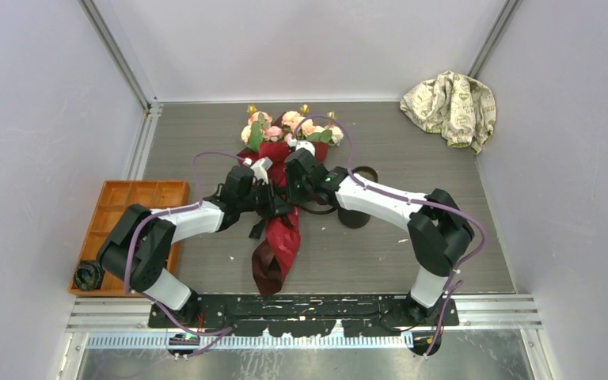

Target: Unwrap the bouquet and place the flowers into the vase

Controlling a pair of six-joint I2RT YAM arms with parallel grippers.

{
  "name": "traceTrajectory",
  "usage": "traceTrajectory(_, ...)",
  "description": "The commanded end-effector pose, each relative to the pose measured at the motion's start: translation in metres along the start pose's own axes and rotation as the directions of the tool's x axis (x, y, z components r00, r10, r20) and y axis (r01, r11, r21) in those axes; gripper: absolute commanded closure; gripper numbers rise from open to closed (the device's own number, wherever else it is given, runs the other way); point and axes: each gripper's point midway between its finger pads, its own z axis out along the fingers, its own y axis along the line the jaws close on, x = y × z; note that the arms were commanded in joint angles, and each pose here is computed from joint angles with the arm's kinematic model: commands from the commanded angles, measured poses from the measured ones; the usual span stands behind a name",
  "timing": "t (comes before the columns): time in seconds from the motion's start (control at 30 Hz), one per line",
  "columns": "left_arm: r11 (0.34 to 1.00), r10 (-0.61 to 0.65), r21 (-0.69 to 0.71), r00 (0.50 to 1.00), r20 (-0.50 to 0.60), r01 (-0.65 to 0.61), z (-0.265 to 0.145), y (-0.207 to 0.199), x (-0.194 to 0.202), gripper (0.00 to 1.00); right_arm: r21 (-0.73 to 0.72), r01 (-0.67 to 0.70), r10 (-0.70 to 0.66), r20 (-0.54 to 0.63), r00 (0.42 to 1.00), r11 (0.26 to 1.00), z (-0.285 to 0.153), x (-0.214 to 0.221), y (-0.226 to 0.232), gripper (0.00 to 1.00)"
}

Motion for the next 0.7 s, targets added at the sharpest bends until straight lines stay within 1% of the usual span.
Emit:
traceTrajectory(0.0, 0.997, 0.042, 0.068, 0.999, 0.023, -0.043, -0.004, -0.017, -0.009, 0.93, 0.0, -0.02, 0.02, 0.056, 0.998, 1.0, 0.014, -0.023, 0.013, 0.72)
traceTrajectory(0.1, 0.998, 0.04, 0.057, 0.999, 0.011, -0.041, -0.003, -0.012, -0.005, 0.91, 0.043, -0.021, 0.019, 0.033, 0.999, 0.999, 0.032, -0.017, 0.008, 0.74)
traceTrajectory(0.2, 0.998, 0.043, 0.049, 0.999, 0.005, -0.044, -0.003, -0.01, -0.002, 0.9, 0.089, -0.021, 0.02, 0.014, 1.0, 0.996, 0.046, -0.013, 0.002, 0.78)
traceTrajectory(0.27, 0.998, 0.049, 0.042, 0.999, 0.005, -0.049, -0.004, -0.008, -0.001, 0.93, 0.107, -0.026, 0.027, -0.002, 1.0, 0.994, 0.054, -0.01, -0.001, 0.8)
traceTrajectory(0.33, 0.998, 0.058, 0.035, 0.998, 0.007, -0.058, -0.006, -0.007, -0.001, 0.99, 0.117, -0.032, 0.034, -0.02, 0.999, 0.993, 0.061, -0.006, -0.003, 0.82)
traceTrajectory(0.43, 0.998, 0.064, 0.026, 0.998, 0.007, -0.064, -0.01, -0.008, -0.001, 1.0, 0.133, -0.039, 0.045, -0.044, 0.998, 0.99, 0.069, 0.002, -0.007, 0.82)
traceTrajectory(0.6, 0.997, 0.064, 0.04, 0.998, 0.023, -0.065, -0.03, -0.026, -0.009, 1.0, 0.154, -0.062, 0.074, -0.073, 0.995, 0.986, 0.078, 0.007, -0.015, 0.83)
traceTrajectory(0.67, 0.997, 0.072, 0.02, 0.997, 0.039, -0.073, -0.043, -0.034, -0.016, 1.0, 0.16, -0.075, 0.088, -0.078, 0.993, 0.984, 0.081, 0.007, -0.02, 0.83)
